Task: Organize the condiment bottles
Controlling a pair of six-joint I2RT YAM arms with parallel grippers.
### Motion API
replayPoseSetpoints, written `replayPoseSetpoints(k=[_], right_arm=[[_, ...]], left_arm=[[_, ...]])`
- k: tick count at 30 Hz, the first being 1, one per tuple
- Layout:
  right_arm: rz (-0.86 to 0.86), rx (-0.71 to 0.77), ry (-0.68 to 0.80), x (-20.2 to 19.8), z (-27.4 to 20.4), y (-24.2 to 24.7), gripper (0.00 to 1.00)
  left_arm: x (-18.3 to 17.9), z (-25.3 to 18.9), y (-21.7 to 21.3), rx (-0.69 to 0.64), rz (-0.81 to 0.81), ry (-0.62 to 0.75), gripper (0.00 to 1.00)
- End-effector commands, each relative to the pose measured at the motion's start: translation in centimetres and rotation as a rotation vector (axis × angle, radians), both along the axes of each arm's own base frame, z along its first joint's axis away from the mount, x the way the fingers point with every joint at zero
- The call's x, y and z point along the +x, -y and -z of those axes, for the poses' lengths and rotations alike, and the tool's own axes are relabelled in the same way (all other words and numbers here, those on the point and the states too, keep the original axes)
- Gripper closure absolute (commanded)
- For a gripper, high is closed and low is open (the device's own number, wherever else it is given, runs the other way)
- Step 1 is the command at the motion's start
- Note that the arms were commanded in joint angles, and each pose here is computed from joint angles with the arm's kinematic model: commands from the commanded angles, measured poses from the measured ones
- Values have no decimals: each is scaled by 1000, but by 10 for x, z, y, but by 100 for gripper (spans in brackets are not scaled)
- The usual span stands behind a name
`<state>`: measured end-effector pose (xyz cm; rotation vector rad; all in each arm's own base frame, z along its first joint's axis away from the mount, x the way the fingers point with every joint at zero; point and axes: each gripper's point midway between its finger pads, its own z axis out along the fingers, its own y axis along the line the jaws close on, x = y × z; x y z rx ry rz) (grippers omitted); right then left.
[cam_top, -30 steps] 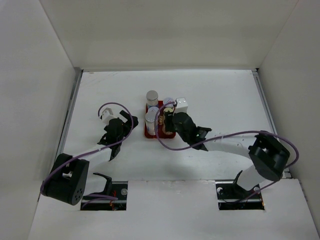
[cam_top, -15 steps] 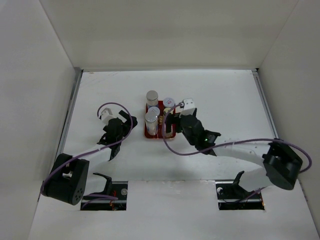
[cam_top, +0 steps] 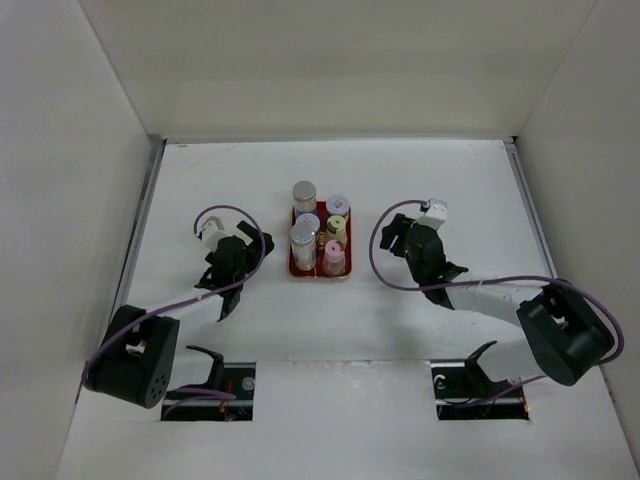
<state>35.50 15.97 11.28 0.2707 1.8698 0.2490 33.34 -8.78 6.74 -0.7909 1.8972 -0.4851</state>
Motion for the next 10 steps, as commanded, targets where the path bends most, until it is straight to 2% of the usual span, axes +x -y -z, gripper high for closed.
replayPoseSetpoints(k=[1, 3, 5, 7, 10], right_arm=[[-125, 212, 57, 4, -30, -29, 33], [-123, 223, 65, 4, -31, -23, 54], [-110, 215, 48, 5, -25, -18, 69], [-114, 203, 35, 5, -23, -19, 75], [-98, 183, 47, 7, -26, -15, 75]], left_arm=[[14, -18, 2, 3, -8, 64, 0], [16, -16, 4, -2, -6, 60, 0], [18, -16, 7, -4, 0, 52, 0], [20, -15, 10, 2, 8, 48, 0], [23, -11, 13, 3, 17, 33, 0]])
